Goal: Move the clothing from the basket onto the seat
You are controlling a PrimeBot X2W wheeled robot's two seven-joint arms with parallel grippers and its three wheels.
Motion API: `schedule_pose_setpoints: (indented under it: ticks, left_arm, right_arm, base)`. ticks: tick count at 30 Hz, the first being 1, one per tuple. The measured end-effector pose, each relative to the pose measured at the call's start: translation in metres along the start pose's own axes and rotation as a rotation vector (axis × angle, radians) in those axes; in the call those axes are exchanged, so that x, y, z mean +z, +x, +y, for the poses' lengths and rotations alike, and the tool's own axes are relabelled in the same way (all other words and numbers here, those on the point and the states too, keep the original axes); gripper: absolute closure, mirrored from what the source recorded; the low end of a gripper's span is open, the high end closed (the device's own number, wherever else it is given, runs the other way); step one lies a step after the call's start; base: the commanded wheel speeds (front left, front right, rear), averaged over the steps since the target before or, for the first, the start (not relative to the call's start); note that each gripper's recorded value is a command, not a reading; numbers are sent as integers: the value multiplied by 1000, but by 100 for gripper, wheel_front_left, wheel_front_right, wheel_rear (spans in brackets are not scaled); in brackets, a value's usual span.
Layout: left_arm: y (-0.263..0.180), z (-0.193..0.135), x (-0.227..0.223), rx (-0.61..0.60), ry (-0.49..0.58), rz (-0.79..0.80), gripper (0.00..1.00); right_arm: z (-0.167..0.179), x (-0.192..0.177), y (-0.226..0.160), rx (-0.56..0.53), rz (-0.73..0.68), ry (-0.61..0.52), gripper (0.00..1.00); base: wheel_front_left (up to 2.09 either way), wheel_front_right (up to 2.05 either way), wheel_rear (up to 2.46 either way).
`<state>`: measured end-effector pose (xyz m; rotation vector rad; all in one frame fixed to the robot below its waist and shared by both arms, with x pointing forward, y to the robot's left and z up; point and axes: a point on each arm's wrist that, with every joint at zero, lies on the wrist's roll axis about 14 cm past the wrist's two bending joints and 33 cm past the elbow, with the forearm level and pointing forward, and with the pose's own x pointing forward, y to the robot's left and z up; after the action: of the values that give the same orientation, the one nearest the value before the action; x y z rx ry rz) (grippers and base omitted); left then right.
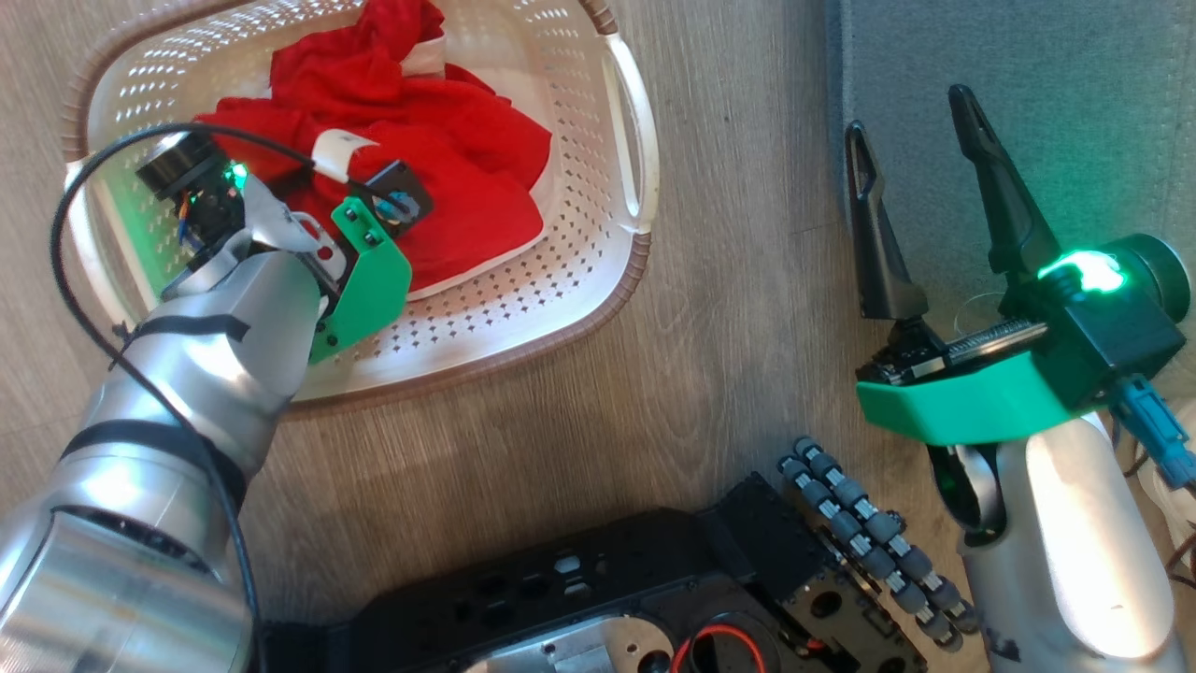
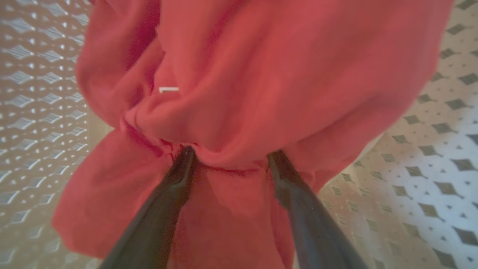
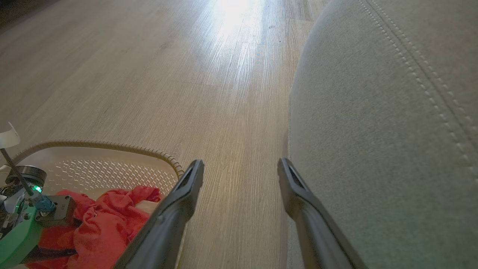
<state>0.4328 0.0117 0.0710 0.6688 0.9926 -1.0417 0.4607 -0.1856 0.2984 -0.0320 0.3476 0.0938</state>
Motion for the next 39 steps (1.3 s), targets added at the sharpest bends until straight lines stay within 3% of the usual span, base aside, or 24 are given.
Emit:
schedule_pose_setpoints:
  ticks: [5,6,7,8,9,24,39]
  left_arm:
    - [3,-3,-8,-12,23,65,0]
    - [3,-3,-10,-15,17,85,9]
    - [3,-2,-12,-15,-1,100,60]
    - [3,-1,-13,-14,-17,108,96]
    - [3,-1,-12,-14,-28,109,100]
    - [-17,0,-2,24,-150,50,100]
    - [-119,-6,34,192,-367,-194,100]
  right_arm:
    - [0,-1,-1,1,4,-1,0]
    - [0,-1,-1,1,4,-1,0]
    - [0,-2,-1,1,5,-2,0]
    - [0,-2,-1,0,5,-2,0]
    - [0,-2,-1,0,5,1,0]
    - [-5,31,3,-9,-75,5,0]
    - [15,103,-22,39,-222,0,0]
  base:
    - [0,0,0]
    - [0,0,0]
    - [0,0,0]
    - [0,0,0]
    - [0,0,0]
    - [0,0,0]
    - [0,0,0]
